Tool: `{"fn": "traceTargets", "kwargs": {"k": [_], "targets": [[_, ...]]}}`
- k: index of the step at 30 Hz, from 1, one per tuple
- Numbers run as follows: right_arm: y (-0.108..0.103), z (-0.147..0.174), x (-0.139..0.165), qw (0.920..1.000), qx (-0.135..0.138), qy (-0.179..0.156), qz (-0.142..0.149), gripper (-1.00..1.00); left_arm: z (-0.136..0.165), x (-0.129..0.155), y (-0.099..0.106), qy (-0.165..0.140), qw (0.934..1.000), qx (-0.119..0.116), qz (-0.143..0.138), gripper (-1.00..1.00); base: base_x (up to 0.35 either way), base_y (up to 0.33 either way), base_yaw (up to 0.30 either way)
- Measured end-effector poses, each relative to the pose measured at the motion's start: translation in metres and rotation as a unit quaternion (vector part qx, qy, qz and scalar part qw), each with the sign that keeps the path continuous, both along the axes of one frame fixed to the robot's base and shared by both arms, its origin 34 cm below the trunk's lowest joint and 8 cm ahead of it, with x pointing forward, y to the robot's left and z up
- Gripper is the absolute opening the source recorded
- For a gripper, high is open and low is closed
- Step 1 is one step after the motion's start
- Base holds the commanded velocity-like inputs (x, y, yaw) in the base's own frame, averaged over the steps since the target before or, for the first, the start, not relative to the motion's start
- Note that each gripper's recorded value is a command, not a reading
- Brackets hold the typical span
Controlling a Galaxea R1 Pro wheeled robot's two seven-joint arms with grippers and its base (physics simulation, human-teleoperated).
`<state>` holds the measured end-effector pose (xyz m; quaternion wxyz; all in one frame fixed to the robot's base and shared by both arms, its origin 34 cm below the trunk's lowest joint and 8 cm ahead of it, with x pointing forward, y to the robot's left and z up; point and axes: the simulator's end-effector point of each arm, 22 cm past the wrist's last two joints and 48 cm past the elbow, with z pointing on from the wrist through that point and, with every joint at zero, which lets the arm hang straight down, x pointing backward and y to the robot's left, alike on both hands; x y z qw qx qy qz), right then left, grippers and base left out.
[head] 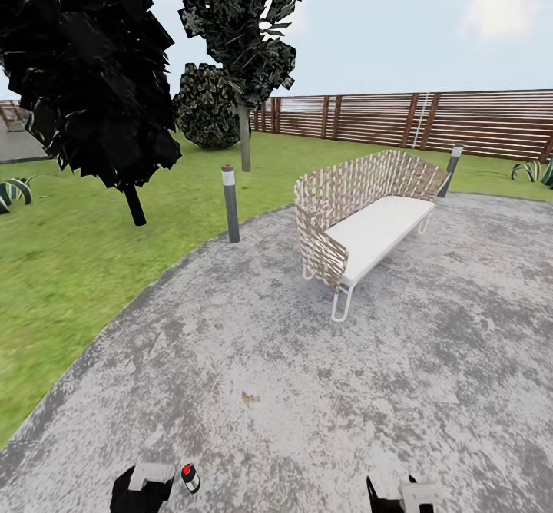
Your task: Pick up the pesticide atomizer in the garden and spray insectifuge to fully cover both potted plants in the garden.
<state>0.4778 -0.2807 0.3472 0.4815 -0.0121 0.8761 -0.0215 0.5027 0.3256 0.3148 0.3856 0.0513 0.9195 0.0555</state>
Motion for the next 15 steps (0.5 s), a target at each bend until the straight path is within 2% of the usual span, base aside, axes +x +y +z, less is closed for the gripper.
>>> {"fn": "traceTargets", "kwargs": {"k": [9,15], "targets": [[-0.001,-0.011,-0.012,0.9999,0.0,0.017,-0.001,1.0,0.0,-0.001,0.0,0.001,1.0,0.0,-0.001,1.0,0.0,0.0,0.0],[0.0,-0.011,-0.012,0.9998,0.0,0.018,-0.001,1.0,0.002,0.002,-0.004,-0.005,0.9998,0.008,-0.018,1.0,0.0,0.0,0.0]]}}
